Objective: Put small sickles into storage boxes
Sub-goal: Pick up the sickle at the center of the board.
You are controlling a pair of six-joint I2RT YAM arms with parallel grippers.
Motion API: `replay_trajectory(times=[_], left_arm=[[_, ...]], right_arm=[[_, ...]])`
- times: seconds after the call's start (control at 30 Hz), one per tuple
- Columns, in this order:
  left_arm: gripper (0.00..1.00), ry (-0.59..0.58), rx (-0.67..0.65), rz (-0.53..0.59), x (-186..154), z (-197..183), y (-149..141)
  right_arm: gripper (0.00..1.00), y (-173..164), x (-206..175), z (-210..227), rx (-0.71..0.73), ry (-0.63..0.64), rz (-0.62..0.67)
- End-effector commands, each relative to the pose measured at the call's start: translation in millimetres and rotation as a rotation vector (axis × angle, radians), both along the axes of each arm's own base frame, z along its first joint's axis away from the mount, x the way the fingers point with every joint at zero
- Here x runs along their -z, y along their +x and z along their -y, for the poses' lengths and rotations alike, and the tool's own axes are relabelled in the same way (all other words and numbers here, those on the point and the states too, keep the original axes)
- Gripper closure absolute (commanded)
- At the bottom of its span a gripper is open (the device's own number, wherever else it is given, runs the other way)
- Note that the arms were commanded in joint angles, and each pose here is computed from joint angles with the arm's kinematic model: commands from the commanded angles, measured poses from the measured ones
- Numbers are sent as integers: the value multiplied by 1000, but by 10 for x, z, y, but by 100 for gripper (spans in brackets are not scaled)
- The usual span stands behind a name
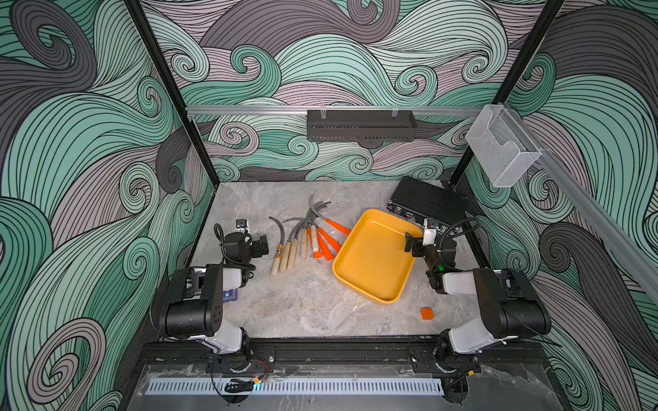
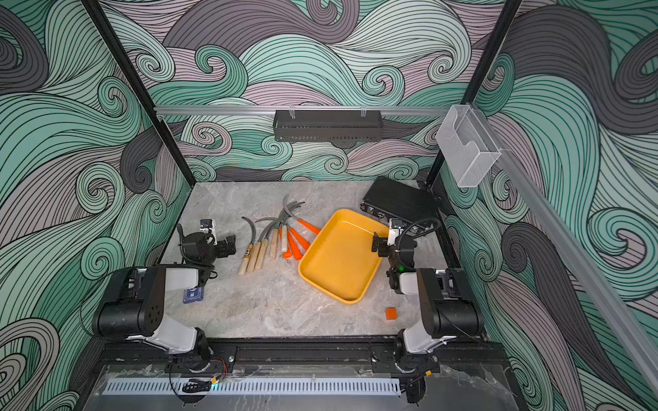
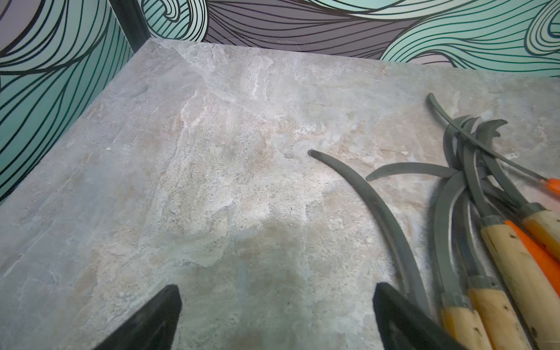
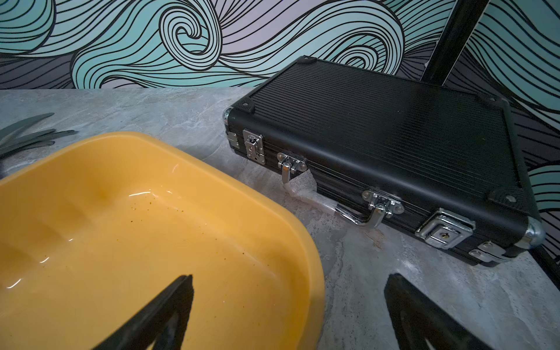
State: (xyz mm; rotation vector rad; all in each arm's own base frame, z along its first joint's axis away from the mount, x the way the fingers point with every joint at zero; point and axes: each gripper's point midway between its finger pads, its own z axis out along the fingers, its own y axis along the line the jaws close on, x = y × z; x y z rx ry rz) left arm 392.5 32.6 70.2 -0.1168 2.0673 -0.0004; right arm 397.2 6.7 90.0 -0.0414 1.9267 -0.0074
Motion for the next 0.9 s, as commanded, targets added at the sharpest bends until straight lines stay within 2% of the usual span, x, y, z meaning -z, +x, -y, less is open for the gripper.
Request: replay_trajectory(times=[0.0, 0.87], left_arm=[[1, 2, 18, 32, -133, 32, 83], [2, 10, 36, 46, -181, 53, 98]], right_arm=[[1, 34, -35, 9, 1, -3, 13], [1, 27, -45, 10, 8, -11, 18]])
